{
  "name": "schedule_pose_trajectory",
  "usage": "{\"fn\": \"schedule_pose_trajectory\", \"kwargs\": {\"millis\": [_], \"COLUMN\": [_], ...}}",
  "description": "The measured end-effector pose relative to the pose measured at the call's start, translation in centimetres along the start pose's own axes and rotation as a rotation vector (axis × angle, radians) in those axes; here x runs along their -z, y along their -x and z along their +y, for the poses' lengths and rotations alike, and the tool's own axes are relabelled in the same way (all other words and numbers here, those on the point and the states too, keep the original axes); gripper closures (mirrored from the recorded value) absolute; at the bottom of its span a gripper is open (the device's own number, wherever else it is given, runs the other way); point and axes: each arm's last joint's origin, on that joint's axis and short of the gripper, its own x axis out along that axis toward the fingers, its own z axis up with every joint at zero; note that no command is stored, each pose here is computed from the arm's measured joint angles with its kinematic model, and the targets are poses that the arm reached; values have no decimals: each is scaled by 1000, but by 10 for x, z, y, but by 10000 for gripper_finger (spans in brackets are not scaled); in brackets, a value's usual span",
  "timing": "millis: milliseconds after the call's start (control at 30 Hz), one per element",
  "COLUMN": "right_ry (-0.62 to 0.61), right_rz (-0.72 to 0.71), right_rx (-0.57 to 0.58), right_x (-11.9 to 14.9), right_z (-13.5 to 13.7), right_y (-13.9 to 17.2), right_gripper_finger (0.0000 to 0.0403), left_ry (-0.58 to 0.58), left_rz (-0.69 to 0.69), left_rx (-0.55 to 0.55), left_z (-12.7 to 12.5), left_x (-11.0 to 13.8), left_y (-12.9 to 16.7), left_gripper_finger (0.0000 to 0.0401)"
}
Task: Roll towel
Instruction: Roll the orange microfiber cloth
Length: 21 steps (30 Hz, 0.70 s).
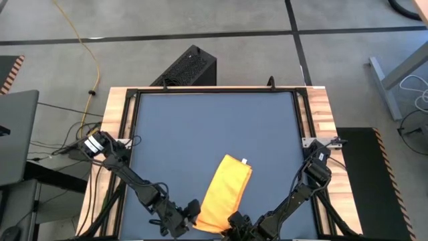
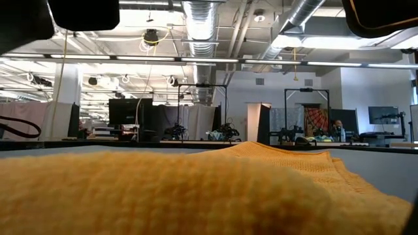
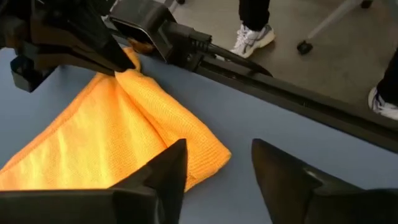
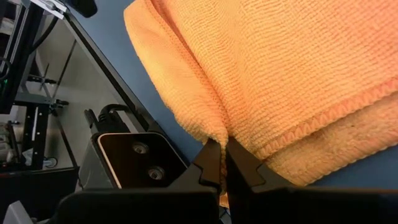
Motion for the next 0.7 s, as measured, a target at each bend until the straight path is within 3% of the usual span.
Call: {"fn": "schedule_pose_trajectory", "kwargs": {"millis": [200,300,467,700], "right_ry": [0,0,-1,-5], "right_rz": [0,2,2,3], "right_rx": [0,0,-5,-8], "right_x": [0,0,2,2], "right_z": [0,0,0,0], "right_y": [0,0,1,1], "right_gripper_finger": [376,376,376,376], "left_ry": [26,6,8,99], "left_rz": [-10,23,52,63], "left_rx": [-35,-8,-57,-44], "left_z": [-1,-12,-11,-7], "left_x": [4,15,18,22], "left_y": [-13,-30,-33,-33], "left_gripper_finger": [219,231,254,286]}}
